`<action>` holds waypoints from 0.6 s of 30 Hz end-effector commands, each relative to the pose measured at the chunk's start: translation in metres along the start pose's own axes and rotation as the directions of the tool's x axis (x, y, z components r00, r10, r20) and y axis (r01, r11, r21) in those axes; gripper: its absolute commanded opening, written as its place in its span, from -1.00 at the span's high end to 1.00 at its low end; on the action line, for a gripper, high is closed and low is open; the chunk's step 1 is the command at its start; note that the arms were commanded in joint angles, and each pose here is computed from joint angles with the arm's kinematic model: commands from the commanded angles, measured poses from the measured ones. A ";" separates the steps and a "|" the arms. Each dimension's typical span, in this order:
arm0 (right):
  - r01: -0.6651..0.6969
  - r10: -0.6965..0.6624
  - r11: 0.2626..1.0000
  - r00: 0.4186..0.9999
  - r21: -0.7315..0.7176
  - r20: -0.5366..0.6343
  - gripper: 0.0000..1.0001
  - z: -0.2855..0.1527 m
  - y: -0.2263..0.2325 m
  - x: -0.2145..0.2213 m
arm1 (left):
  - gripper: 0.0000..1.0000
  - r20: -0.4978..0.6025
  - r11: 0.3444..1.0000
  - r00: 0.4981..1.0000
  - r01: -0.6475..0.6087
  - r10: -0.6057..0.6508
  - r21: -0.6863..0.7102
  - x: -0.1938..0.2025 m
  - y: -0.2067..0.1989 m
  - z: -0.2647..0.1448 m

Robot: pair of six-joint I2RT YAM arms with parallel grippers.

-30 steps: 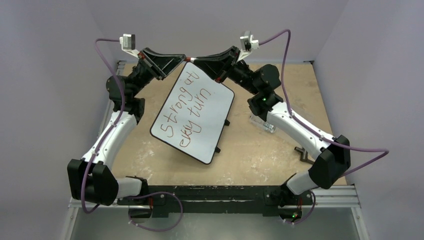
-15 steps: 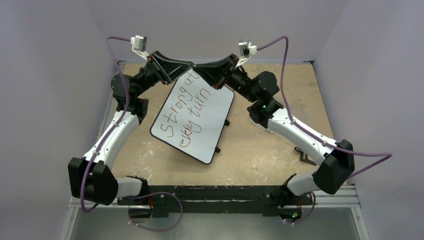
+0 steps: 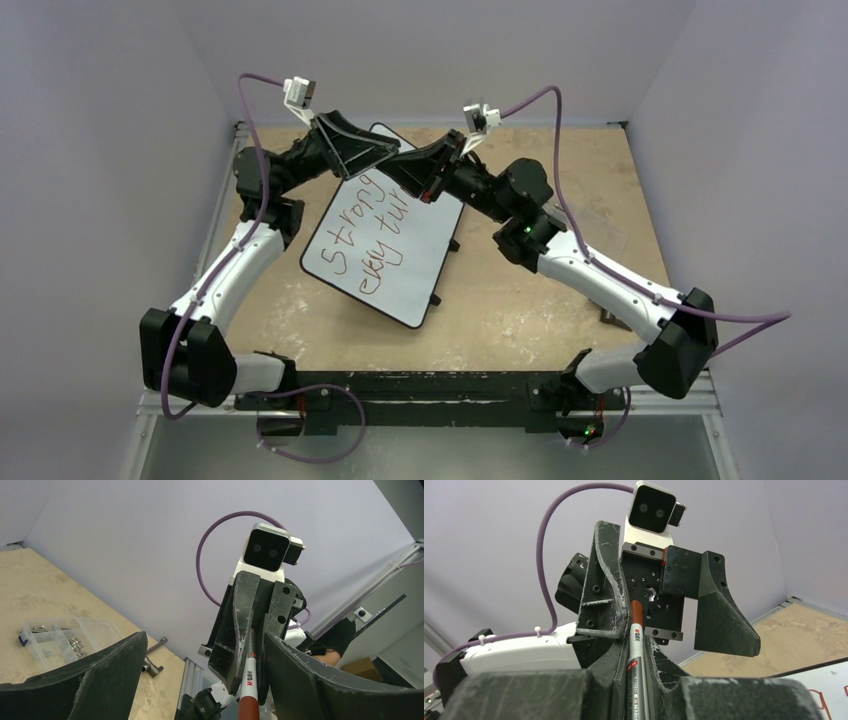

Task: Write a sentence on the whiteboard
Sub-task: Insert the whiteboard marker without the cap into the pen cap.

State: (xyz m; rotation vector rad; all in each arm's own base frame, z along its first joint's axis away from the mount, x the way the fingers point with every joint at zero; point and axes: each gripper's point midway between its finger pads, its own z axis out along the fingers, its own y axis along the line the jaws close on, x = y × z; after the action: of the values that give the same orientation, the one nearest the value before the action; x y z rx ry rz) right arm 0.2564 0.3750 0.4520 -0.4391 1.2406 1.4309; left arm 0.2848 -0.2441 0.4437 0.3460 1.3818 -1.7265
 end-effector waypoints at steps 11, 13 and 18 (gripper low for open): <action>0.007 -0.028 0.929 0.998 0.371 0.051 1.00 -0.035 -0.052 -0.015 | -1.00 -0.098 0.978 0.995 0.004 0.017 0.206 0.021 -0.031 -0.009; 0.020 -0.045 0.919 0.997 0.394 0.055 1.00 -0.040 -0.056 -0.018 | -1.00 -0.097 0.979 0.995 0.001 0.020 0.203 0.021 -0.031 -0.009; 0.041 -0.071 0.899 0.996 0.436 0.054 1.00 -0.055 -0.054 -0.029 | -1.00 -0.093 0.990 0.995 -0.004 0.018 0.141 0.021 -0.019 -0.009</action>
State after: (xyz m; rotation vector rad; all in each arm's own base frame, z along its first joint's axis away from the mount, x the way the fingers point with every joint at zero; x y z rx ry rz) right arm 0.2848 0.3332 0.4245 -0.1866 1.4410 1.1852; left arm 0.2616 -0.2504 0.4323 0.4732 1.3651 -1.8857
